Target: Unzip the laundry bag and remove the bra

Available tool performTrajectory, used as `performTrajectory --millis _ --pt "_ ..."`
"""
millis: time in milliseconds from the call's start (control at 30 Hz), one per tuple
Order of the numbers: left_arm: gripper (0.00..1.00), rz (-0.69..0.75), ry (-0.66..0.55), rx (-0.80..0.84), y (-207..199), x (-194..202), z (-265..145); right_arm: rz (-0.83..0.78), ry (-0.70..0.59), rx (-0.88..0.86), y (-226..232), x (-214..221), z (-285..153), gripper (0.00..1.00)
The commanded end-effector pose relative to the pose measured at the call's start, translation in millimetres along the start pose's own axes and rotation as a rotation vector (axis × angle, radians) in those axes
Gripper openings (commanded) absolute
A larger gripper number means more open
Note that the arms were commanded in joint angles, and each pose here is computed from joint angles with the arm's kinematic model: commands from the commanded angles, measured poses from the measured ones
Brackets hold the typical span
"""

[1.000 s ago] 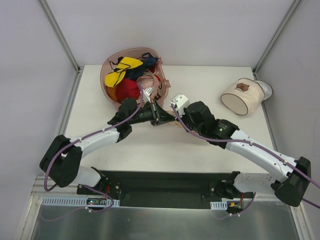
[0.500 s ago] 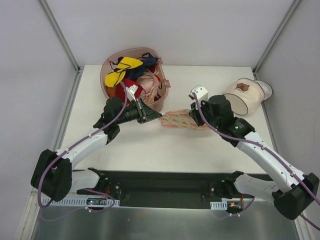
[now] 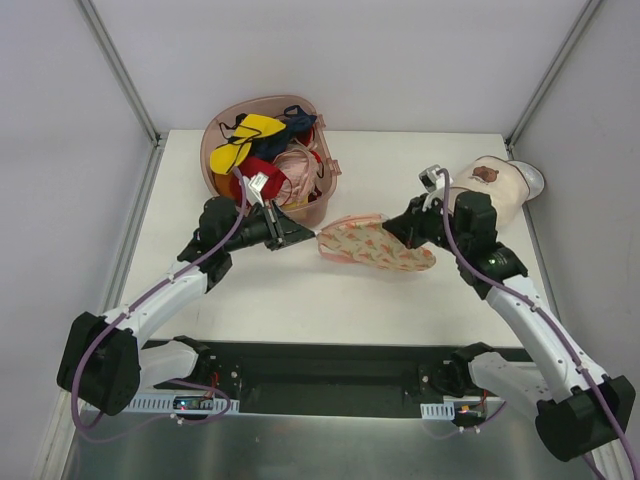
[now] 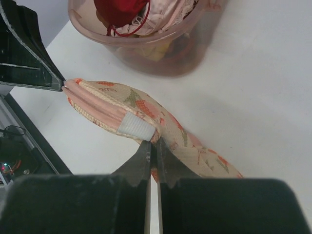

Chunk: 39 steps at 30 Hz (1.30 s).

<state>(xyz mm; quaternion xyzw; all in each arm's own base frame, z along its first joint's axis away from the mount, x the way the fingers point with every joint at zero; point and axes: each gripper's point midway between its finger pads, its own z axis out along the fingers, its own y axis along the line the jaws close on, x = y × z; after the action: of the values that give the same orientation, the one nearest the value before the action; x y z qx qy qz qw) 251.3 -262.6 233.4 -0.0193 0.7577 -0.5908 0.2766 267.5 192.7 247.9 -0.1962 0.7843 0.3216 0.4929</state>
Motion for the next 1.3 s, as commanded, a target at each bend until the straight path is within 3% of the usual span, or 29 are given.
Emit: performTrajectory --millis 0,33,133,233,500,533,567,733,800,867,900,933,1100,1200,1267 --pt "0.00 0.071 0.013 0.040 -16 -6 -4 0.019 -0.048 -0.088 15 -22 6 0.01" --pt "0.00 0.064 0.024 0.012 -13 -4 -5 0.023 -0.003 -0.076 13 -14 5 0.04" --pt "0.00 0.137 0.013 -0.020 -26 -13 -11 -0.047 0.065 -0.029 22 -18 -3 0.28" --pt "0.00 0.207 -0.021 -0.020 -40 -22 -17 -0.222 0.087 -0.011 39 -24 -8 0.47" --pt "0.00 0.228 -0.022 0.017 -61 -25 -22 -0.473 0.154 -0.018 64 -22 7 0.52" --pt "0.00 0.228 -0.022 0.020 -62 -26 -23 -0.484 0.163 -0.024 66 -21 8 0.54" --pt "0.00 0.230 -0.024 0.025 -64 -26 -24 -0.500 0.155 -0.044 74 -25 8 0.67" --pt "0.00 0.243 -0.039 0.037 -75 -29 -28 -0.542 0.196 -0.080 86 -18 16 0.70" --pt "0.00 0.248 -0.045 0.043 -80 -31 -29 -0.542 0.204 -0.096 94 -17 20 0.69" --pt "0.00 0.248 -0.046 0.042 -80 -31 -30 -0.520 0.204 -0.107 100 -14 24 0.57" --pt "0.00 0.249 -0.047 0.041 -80 -31 -29 -0.514 0.198 -0.112 102 -15 26 0.25" --pt "0.00 0.245 -0.048 0.037 -79 -31 -30 -0.502 0.207 -0.113 103 -13 29 0.05" --pt "0.00 0.248 -0.053 0.017 -76 -32 -30 -0.481 0.176 -0.106 103 -13 29 0.01" --pt "0.00 0.224 -0.082 -0.056 -61 -39 -33 -0.486 0.094 -0.067 97 -25 21 0.01" --pt "0.00 0.213 -0.090 -0.070 -54 -43 -37 -0.460 -0.026 -0.067 98 -47 8 0.01"
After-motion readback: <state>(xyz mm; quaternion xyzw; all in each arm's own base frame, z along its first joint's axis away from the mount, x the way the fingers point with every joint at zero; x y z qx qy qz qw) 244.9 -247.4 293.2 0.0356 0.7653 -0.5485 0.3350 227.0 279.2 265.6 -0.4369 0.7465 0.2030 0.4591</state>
